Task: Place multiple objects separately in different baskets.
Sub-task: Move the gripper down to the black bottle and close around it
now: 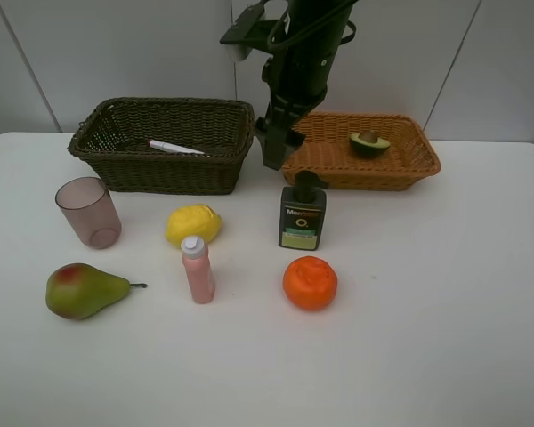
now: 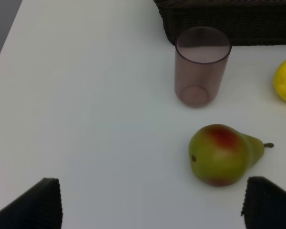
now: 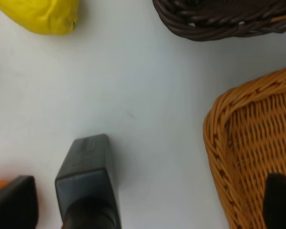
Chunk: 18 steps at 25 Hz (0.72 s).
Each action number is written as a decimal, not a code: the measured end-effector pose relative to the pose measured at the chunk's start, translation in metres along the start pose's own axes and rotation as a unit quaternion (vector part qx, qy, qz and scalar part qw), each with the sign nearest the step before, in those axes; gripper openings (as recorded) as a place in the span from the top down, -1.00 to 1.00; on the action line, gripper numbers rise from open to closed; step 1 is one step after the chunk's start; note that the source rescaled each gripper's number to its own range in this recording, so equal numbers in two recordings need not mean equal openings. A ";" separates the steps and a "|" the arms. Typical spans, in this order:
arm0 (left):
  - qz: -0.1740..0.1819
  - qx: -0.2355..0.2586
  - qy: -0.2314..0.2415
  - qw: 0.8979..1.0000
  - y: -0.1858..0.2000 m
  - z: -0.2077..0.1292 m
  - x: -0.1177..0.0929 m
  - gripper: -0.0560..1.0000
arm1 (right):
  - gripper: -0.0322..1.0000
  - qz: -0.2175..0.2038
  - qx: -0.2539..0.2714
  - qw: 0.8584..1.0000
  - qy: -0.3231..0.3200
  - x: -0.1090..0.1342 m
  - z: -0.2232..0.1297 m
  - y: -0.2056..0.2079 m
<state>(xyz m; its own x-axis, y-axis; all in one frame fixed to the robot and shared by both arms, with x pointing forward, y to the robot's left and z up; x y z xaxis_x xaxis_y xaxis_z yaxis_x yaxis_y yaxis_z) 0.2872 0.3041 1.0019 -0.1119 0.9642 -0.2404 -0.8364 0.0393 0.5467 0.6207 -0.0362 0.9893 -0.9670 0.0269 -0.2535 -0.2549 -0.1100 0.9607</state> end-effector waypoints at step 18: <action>0.000 0.000 0.000 1.000 0.000 0.000 0.000 -1.00 | -1.00 0.087 0.073 0.993 0.013 0.044 -0.031 -0.051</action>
<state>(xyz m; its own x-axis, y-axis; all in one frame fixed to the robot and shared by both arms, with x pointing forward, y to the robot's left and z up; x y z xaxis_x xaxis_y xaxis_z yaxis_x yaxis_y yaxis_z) 0.2872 0.3041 1.0019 -0.1119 0.9642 -0.2404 -0.8364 0.0393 0.5467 0.5910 -0.0604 0.9255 -0.9965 -0.0054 -0.0829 -0.0830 0.0340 0.9960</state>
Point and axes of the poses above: a point on each arm's last joint axis where the gripper is mounted, y pointing back along that axis away from the gripper, x along the wrist's bending axis when the last joint is at zero, z = x × y, the point moved 5 cm from there along -y, pointing out along that axis toward the gripper, and after that the axes turned 14 degrees about y, right-handed, at the moved point
